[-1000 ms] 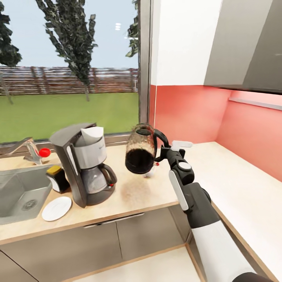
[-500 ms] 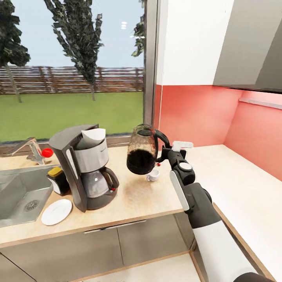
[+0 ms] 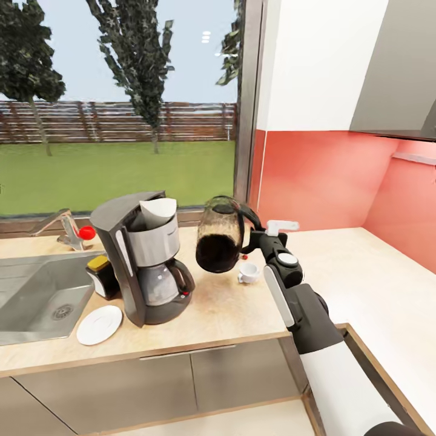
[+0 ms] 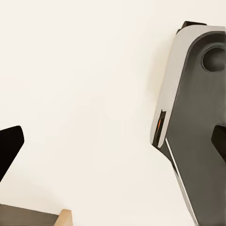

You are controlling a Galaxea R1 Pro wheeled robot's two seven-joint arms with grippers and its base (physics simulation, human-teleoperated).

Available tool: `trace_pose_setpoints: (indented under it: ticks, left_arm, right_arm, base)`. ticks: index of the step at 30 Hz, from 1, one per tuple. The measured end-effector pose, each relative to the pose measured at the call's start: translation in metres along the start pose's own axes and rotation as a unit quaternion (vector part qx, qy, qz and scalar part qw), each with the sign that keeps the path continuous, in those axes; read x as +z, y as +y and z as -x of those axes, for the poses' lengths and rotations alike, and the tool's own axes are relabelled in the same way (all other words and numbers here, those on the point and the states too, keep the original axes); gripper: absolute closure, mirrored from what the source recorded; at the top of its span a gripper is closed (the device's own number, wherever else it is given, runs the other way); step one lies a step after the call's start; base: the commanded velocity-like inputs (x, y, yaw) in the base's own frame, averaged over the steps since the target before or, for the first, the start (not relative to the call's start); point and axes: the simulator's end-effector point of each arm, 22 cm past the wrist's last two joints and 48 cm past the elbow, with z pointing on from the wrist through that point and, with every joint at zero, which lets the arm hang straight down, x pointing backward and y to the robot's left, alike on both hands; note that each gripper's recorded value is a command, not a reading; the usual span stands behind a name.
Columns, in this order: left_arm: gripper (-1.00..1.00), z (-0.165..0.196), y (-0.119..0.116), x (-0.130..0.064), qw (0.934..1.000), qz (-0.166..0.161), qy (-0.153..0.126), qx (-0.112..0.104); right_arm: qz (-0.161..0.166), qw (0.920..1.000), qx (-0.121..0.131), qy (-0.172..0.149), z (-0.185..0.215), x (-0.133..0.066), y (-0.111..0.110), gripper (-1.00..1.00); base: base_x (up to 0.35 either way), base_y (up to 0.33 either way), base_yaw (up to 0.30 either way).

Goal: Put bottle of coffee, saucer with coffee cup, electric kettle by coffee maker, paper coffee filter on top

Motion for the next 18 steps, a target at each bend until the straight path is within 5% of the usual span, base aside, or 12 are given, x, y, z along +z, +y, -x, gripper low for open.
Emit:
trace_pose_setpoints:
  ticks: [18]
  left_arm:
    - [-1.00, -0.002, 0.001, 0.000, 1.0000, 0.001, 0.002, 0.002]
  right_arm:
    - [0.004, 0.9998, -0.009, 0.018, -0.013, 0.000, 0.013, 1.00]
  base:
    - [0.276, 0.000, 0.000]
